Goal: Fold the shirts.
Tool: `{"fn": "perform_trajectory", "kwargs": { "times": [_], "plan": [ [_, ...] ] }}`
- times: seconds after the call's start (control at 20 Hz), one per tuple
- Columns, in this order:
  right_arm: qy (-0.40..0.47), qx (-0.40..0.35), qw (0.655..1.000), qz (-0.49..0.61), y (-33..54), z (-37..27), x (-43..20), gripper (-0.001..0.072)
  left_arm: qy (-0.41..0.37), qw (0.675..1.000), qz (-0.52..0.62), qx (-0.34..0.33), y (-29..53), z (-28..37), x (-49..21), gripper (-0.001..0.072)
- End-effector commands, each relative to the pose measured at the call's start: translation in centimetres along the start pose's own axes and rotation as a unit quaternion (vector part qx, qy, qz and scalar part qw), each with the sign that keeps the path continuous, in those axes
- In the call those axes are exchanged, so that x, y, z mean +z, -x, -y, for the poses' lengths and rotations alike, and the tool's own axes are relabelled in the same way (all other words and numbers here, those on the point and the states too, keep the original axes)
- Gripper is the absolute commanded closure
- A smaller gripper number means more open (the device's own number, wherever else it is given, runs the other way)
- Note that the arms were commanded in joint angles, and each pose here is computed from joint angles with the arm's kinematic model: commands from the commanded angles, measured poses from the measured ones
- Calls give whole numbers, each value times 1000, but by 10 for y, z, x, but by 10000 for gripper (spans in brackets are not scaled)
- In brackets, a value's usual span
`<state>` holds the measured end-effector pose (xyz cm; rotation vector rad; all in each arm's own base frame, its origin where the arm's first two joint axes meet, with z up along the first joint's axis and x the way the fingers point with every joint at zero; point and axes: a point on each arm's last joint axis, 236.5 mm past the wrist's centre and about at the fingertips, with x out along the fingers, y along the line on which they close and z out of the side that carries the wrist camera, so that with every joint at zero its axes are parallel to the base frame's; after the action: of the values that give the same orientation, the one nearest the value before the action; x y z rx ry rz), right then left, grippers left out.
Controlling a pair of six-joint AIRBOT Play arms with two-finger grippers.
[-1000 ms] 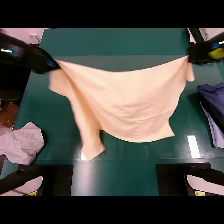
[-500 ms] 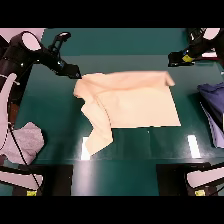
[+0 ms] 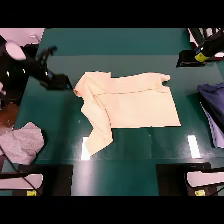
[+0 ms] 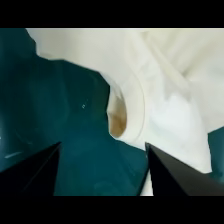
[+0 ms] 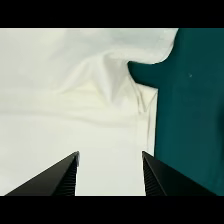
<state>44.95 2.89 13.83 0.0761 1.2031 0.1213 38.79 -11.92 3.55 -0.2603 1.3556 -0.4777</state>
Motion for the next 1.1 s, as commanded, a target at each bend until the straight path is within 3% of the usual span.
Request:
{"fn": "perform_trajectory", "kwargs": {
  "times": [0.0, 0.25, 0.5, 0.7, 0.75, 0.85, 0.9, 1.05],
  "plan": [
    [18, 41, 999, -9, 20, -28, -14, 265, 67, 994, 0, -90, -43, 21, -63, 88],
    [46, 52, 998, 0, 30, -53, -17, 265, 134, 978, 6, -162, -82, 33, -114, 88],
    [69, 61, 996, -4, 30, -74, -21, 265, 160, 973, 76, -151, -83, 22, -82, 88],
    [73, 62, 995, -5, 29, -78, -22, 265, 130, 978, 104, -126, -97, 36, -72, 88],
    [73, 62, 995, -7, 29, -77, -23, 265, 126, 978, 114, -120, -99, 37, -68, 118],
    [74, 62, 995, -14, 29, -77, -26, 265, 116, 978, 128, -119, -94, 41, -58, 534],
    [74, 61, 995, -16, 29, -77, -27, 265, 100, 979, 131, -118, -88, 44, -51, 656],
    [75, 61, 995, -25, 30, -76, -32, 265, 4, 987, 131, -90, -52, 55, -25, 683]
  ]
}}
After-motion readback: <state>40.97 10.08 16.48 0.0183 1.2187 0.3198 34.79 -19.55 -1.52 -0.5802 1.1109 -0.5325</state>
